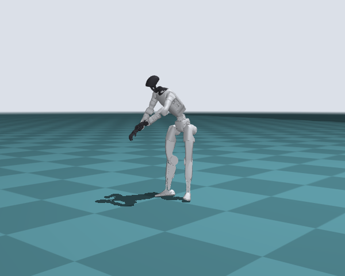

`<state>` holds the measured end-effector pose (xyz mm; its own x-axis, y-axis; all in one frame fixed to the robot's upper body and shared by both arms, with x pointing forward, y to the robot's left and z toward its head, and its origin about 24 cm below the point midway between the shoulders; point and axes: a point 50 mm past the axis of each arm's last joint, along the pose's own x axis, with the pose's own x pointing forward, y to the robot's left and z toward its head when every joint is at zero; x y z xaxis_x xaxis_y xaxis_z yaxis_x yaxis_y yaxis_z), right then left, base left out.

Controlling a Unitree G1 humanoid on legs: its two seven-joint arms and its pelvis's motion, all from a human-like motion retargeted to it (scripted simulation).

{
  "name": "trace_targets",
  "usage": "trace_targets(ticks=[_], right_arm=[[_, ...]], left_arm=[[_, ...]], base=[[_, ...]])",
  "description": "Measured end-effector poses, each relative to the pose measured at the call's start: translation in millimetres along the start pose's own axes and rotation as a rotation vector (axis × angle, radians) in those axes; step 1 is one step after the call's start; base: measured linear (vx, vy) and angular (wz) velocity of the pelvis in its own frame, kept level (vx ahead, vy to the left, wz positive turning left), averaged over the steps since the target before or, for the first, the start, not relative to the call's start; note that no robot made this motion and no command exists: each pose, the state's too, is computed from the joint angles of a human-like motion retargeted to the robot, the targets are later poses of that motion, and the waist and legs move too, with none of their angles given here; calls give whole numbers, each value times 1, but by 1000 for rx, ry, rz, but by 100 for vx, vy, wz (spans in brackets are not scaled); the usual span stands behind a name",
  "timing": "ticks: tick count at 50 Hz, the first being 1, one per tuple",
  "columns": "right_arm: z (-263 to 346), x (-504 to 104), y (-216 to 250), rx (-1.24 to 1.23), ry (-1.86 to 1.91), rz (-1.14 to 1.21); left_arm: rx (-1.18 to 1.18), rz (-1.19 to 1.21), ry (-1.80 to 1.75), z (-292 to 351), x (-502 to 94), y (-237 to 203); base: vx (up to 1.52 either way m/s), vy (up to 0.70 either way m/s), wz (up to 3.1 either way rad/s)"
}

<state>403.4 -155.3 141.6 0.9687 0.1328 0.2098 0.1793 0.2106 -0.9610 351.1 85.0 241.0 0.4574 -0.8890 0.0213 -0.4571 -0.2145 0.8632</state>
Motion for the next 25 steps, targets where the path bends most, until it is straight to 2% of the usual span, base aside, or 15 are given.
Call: trace_targets(ticks=[2,5,10,12,14,17,22,25], right_arm=[[1,-1,0,13,-3,2],[4,0,1,38,6,10],[5,0,3,93,54,-20],[2,1,3,67,80,-19],[-2,-1,6,63,96,-5],[-4,-8,16,100,104,29],[0,-12,25,76,87,61],[3,-13,26,92,69,60]], left_arm=[[25,-62,74,-17,-11,1],[1,-171,390,-69,-45,-2],[-31,-59,1142,-145,-136,-3],[-85,-23,1247,-148,-144,-7],[-123,-118,1129,-136,-126,-23],[-137,-258,719,-85,-77,-53],[-298,-228,117,25,-22,-67],[-262,-219,30,34,-24,-60]], base=[[4,-3,-45],[3,-2,-43],[1,-3,-23],[1,0,-11],[0,0,0],[9,0,-6],[7,-4,-20],[4,-5,-18]])
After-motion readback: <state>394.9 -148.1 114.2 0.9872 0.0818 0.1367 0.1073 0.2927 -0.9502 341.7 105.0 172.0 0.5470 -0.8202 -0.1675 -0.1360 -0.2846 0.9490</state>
